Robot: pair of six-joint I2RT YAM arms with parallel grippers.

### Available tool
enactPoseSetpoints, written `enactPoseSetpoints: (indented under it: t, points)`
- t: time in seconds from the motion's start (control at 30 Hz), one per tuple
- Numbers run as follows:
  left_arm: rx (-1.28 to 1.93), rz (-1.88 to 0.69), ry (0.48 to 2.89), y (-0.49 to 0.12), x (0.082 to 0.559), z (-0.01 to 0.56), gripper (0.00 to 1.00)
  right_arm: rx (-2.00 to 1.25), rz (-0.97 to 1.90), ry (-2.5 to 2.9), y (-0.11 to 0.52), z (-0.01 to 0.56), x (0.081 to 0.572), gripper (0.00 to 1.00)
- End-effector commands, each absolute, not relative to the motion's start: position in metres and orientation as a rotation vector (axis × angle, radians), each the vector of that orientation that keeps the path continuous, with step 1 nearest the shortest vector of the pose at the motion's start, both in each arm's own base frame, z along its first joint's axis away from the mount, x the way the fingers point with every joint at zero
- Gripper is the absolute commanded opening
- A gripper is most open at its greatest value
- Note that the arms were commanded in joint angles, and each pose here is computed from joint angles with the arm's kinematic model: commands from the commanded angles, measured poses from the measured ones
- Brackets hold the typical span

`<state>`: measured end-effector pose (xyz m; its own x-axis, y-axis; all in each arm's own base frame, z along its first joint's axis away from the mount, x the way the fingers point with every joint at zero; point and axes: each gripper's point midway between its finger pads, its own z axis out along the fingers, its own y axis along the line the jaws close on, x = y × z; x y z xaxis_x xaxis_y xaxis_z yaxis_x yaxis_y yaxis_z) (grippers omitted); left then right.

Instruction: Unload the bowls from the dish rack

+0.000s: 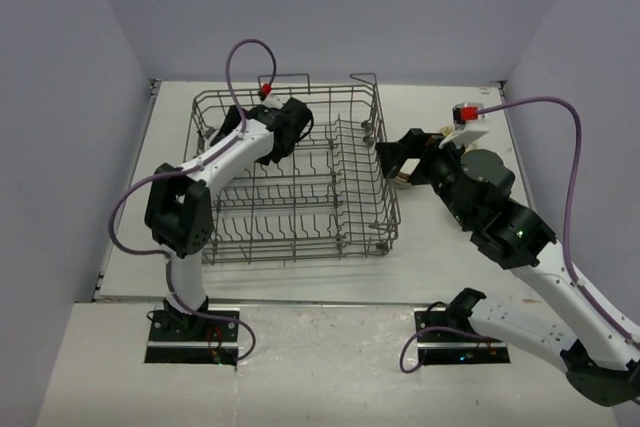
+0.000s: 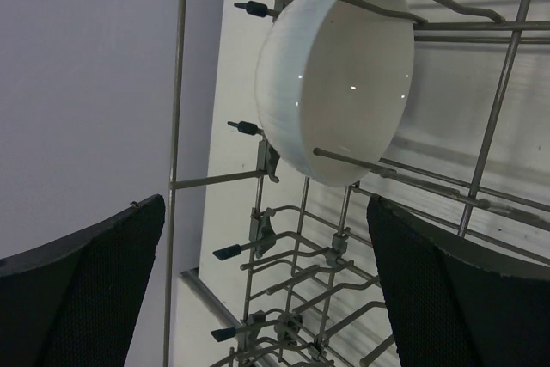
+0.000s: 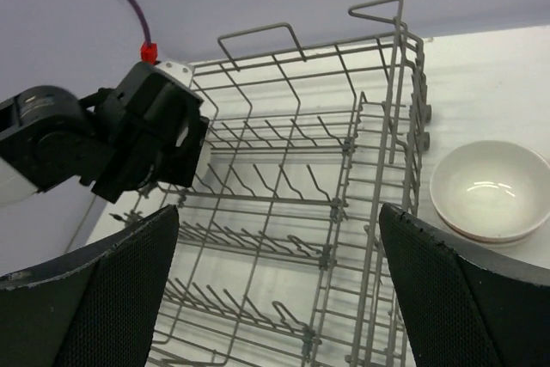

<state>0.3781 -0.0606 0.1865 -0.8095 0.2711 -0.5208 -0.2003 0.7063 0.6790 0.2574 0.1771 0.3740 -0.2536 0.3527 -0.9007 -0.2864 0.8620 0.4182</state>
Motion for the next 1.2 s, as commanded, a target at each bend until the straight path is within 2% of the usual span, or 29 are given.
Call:
enactPoseSetpoints:
  t: [0.0,0.3,0.67,0.7,0.83,0.97,1.17]
  points:
    - [0.054,1.246,2.182,-0.050,0.378,0.214,1.00,0.029,0.553,1.760,0.174,0.353,0.262,0.99]
    - [0.077,1.356,2.178,-0.047,0.407,0.190,1.00,-0.024,0.536,1.815,0.179,0.317,0.272,0.99]
    - [0.047,1.324,2.213,-0.037,0.422,0.169,0.93,-0.039,0.568,1.752,0.174,0.323,0.266,0.99]
    - [0.043,1.314,2.216,-0.038,0.424,0.164,0.89,-0.040,0.571,1.746,0.174,0.324,0.265,0.99]
    - [0.039,1.351,2.232,-0.034,0.423,0.148,0.81,-0.059,0.577,1.746,0.176,0.322,0.264,0.99]
    - [0.001,1.375,2.222,-0.028,0.420,0.146,0.80,-0.066,0.580,1.744,0.176,0.321,0.263,0.99]
    - [-0.022,1.362,2.218,-0.023,0.422,0.150,0.69,-0.073,0.582,1.740,0.176,0.319,0.262,0.99]
